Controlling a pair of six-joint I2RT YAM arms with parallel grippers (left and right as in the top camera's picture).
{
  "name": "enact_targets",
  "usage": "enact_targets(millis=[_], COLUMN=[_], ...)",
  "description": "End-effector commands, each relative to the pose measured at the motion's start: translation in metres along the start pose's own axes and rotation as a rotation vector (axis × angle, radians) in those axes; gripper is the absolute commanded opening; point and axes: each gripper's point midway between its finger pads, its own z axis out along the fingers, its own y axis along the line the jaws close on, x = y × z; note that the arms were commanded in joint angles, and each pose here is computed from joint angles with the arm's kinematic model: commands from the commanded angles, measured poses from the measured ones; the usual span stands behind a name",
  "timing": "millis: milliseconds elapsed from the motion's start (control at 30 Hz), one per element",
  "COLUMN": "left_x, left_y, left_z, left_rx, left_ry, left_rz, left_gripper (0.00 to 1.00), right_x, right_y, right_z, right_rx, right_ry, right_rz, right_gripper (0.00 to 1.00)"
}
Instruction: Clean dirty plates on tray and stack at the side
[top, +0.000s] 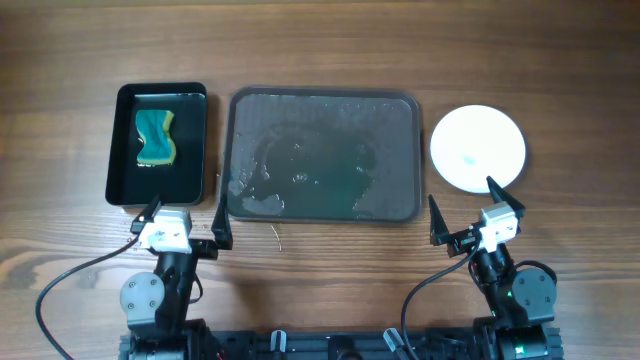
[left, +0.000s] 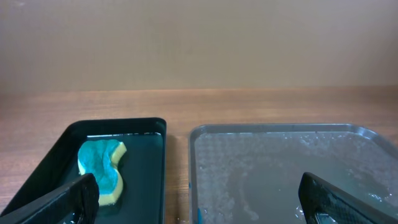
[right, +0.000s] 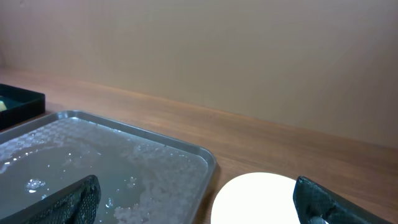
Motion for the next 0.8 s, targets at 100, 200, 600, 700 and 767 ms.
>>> enact_targets(millis=[100,200,600,700,767], left_x=[0.002,0.004,0.013,0.013,0.013], left_y=[0.000,0.000,0.001,0.001,0.001], left_z=[0.005,0.007,0.007,0.007,0.007], left_rx=[0.003,0.003,0.003,0.003,0.003], left_ry=[-0.063,-0.072,-0.034,-0.033,-0.033], left_rz=[0.035,0.036,0.022,0.022,0.022], left_gripper=[1.00,1.00,1.00,1.00,1.00], right_x=[-0.002,-0.002,-0.002,-0.002,-0.002], right_y=[-0.002,-0.002,-0.002,-0.002,-0.002], right_z=[-0.001,-0.001,-0.001,-0.001,-0.001], right_rx=[0.015,0.015,0.015,0.015,0.015], right_ry=[-0.011,-0.011,-0.011,-0.011,-0.011], right_rz=[0.007,0.007,0.006,0.007,0.007], right_gripper=[1.00,1.00,1.00,1.00,1.00])
